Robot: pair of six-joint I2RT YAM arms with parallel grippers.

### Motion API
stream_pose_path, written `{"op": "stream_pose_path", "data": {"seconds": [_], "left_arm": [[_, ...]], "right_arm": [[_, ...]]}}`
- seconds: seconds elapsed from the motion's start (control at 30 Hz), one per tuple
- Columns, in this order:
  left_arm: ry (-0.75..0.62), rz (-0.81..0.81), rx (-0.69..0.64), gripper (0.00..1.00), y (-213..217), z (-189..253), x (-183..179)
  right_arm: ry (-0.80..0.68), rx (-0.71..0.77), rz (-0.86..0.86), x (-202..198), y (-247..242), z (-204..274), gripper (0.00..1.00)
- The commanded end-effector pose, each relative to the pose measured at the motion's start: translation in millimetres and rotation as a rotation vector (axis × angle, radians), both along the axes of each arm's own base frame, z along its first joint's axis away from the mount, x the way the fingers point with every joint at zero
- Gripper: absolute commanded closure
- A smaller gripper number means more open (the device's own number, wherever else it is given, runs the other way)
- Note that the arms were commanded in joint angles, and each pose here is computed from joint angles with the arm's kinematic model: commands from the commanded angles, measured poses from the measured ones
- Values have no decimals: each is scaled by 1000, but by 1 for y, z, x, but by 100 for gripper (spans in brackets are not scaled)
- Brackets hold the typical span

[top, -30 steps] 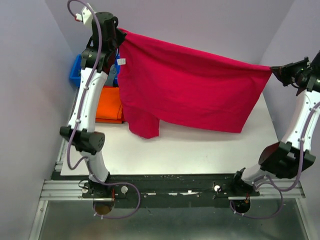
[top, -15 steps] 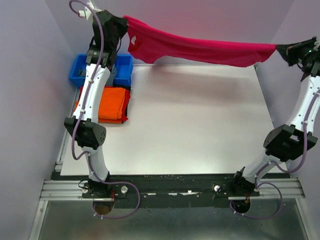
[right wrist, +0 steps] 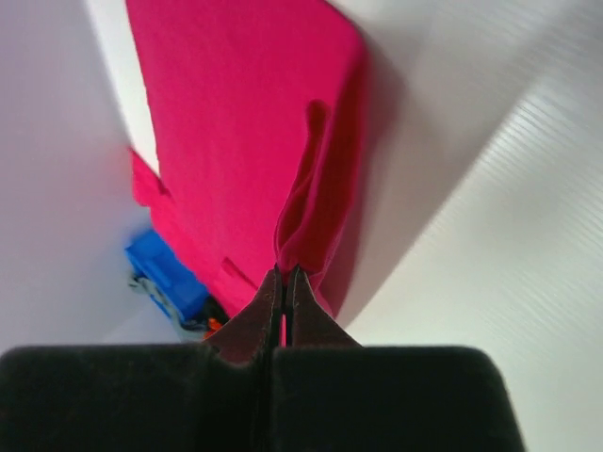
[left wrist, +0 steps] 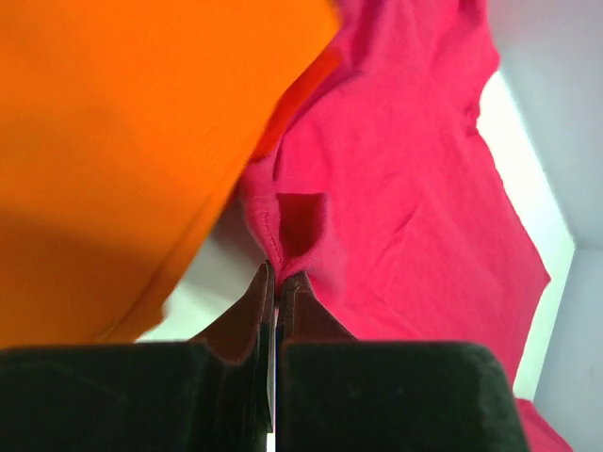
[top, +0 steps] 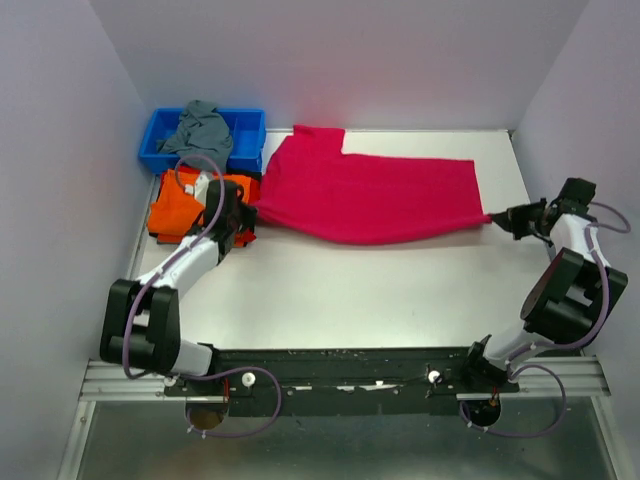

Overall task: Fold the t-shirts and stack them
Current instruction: Fold the flattened tshirt in 1/3 of the way

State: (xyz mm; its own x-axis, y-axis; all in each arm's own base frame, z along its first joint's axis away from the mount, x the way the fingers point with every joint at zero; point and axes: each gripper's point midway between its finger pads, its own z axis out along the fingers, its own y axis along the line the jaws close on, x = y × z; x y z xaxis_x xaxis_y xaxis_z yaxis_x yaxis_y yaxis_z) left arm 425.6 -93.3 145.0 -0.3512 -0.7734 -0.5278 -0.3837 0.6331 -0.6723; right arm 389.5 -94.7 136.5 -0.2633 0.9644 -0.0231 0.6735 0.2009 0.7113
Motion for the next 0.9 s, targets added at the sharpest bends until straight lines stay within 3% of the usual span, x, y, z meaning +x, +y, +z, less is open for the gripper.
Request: {"op": "stream_pose_path", "data": {"seconds": [0.0,0.13,0.43,0.63,0.8,0.83,0.87], "left_arm": [[-85,-22,-67,100,-5,-2,-40],[13,-56,-51,100,-3,-51,-91],[10,-66,28,100,18,-55,-153],[94,-75,86,100,26,-69,-172],[142,-63,84,100,29,-84,-185],[143,-58,78,100,30,-85,-187],[146,-56,76,100,30,-88,-188]], "right_arm": [[10,-95,-35,-37,-1,-23,99],[111,-132,-60,-87,8,-60,99],[309,-274,-136,-177,14,-101,96],[421,-402,-200,-204,-6,-100,88],[433,-422,-214,-206,-11,-94,87],[428,-418,-211,-205,-10,-94,80],[424,-412,-209,-205,-8,-94,60]]}}
